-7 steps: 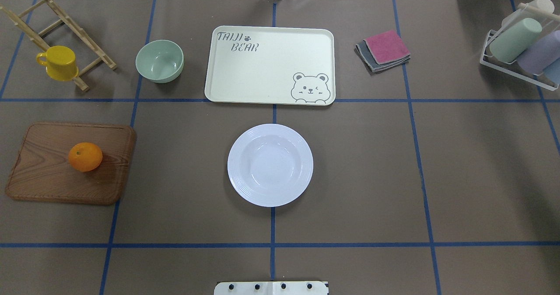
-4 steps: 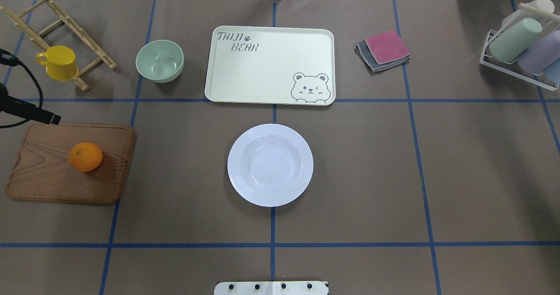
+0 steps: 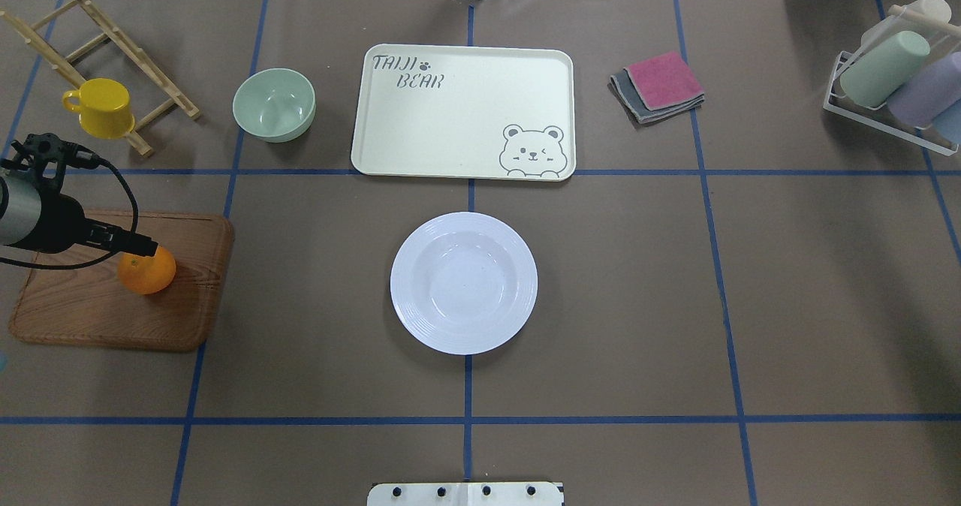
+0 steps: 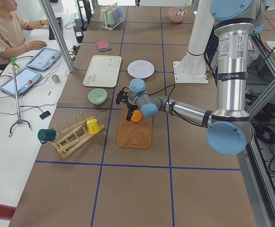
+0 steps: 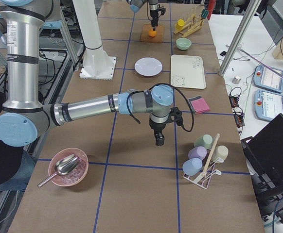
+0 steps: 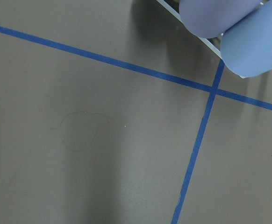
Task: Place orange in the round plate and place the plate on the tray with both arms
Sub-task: 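Reach the left gripper down to the orange on the wooden board and grasp it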
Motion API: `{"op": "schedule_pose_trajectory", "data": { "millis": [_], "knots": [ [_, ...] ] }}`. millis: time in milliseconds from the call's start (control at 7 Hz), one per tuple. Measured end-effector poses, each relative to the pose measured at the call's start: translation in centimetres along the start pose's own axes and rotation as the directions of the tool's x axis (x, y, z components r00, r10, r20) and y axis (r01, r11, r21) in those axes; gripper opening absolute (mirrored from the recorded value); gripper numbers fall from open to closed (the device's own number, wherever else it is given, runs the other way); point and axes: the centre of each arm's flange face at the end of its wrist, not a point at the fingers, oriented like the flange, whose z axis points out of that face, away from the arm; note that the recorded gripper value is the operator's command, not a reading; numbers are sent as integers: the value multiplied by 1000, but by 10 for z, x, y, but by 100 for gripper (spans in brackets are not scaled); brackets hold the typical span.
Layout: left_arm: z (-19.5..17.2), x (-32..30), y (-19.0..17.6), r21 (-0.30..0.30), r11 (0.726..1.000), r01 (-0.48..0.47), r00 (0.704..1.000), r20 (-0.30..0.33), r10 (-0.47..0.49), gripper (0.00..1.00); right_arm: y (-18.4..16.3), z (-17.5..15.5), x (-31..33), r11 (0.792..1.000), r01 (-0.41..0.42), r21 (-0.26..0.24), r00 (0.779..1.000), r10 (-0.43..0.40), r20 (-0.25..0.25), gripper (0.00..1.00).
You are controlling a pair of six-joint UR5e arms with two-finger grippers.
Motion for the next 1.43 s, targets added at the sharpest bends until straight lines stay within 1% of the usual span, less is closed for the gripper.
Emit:
{"op": "schedule_pose_trajectory", "data": {
  "millis": [429, 714, 857, 1000, 1143, 1286, 1429],
  "knots": [
    [13, 15, 9, -28, 999, 38, 999, -10, -38, 100, 0, 1, 0, 1000, 0, -2, 1000, 0, -1, 100],
    [19, 16, 15, -34, 999, 39, 999, 4, -39, 99, 0, 1, 0, 1000, 0, -3, 1000, 0, -1, 100],
    [22, 18, 17, -36, 999, 36, 999, 8, -36, 90, 0, 1, 1, 1000, -1, -3, 1000, 1, -1, 100],
    [24, 19, 18, -37, 999, 34, 999, 10, -34, 35, 0, 1, 1, 1000, -2, -3, 1000, 2, -1, 100],
    [24, 21, 17, -36, 999, 30, 1000, 9, -30, 0, 0, 2, 1, 1000, -2, -4, 1000, 2, -1, 100],
    [21, 25, 15, -29, 999, 22, 1000, 0, -22, 0, 0, 2, 1, 1000, -3, -5, 1000, 3, -1, 100],
    [10, 36, 11, -20, 1000, 13, 1000, -21, -13, 0, 0, 2, 2, 1000, -4, -5, 1000, 4, -1, 100]
  ]
}}
